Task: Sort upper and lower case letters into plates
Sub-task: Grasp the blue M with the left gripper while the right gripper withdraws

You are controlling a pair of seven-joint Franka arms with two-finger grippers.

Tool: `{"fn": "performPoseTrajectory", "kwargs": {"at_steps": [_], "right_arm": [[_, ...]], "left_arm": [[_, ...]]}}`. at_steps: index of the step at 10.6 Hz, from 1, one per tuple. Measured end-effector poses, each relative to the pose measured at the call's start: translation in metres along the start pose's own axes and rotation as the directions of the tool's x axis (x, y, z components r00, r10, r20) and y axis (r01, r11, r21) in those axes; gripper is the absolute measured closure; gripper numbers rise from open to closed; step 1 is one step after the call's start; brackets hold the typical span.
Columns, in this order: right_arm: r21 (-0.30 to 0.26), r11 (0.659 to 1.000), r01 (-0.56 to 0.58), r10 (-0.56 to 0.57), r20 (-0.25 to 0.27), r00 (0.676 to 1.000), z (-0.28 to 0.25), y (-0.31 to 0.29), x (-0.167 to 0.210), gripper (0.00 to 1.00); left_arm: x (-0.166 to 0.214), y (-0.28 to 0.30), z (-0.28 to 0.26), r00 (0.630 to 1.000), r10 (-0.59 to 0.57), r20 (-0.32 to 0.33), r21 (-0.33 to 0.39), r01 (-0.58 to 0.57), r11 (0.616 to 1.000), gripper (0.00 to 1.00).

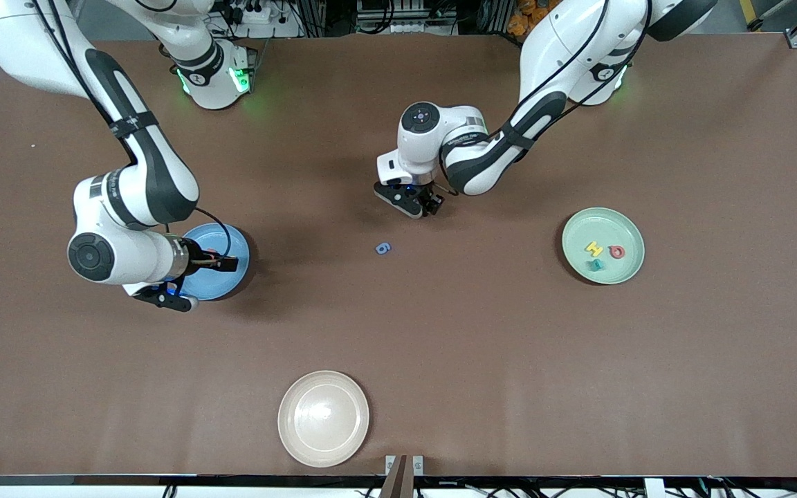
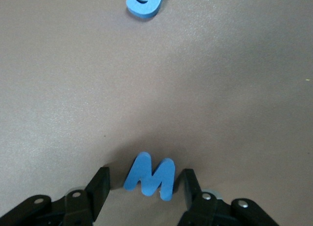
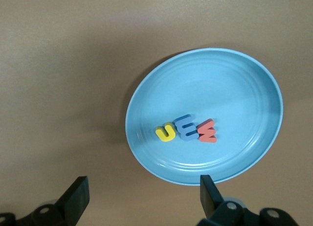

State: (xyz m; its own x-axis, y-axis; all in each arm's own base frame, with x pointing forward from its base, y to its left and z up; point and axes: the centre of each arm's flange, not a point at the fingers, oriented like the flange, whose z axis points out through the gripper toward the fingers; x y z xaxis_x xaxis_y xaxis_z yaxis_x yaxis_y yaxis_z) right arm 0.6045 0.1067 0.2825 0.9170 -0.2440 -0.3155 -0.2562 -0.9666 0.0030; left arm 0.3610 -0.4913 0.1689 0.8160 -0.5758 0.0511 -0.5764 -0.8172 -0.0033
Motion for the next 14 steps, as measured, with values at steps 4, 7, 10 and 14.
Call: {"fn": "performPoseTrajectory", "kwargs": {"at_steps": [4, 7, 10, 14], "right_arm": [[0.0, 1.0, 0.001, -0.001, -0.001, 1.0, 0.0, -0.001, 0.0, 0.0], [0.0, 1.0, 0.001, -0.001, -0.001, 1.0, 0.0, 0.0, 0.0, 0.0], [-0.001, 1.0, 0.005, -0.005, -0.001, 1.0, 0.0, -0.003, -0.001, 0.0], [-0.002, 1.0, 0.008, -0.008, -0.001, 1.0, 0.0, -0.005, -0.002, 0.0]], "left_arm": [[0.001, 0.0, -0.001, 1.0, -0.001, -0.003, -0.001, 0.001, 1.0, 0.36], [0.001, 0.0, -0.002, 1.0, -0.001, -0.005, -0.001, 0.001, 1.0, 0.42], [0.002, 0.0, -0.004, 1.0, -0.001, -0.009, -0.001, 0.001, 1.0, 0.59], [0.014, -0.022, -0.02, 0.998, -0.038, -0.04, 0.006, 0.038, 0.999, 0.59]]}}
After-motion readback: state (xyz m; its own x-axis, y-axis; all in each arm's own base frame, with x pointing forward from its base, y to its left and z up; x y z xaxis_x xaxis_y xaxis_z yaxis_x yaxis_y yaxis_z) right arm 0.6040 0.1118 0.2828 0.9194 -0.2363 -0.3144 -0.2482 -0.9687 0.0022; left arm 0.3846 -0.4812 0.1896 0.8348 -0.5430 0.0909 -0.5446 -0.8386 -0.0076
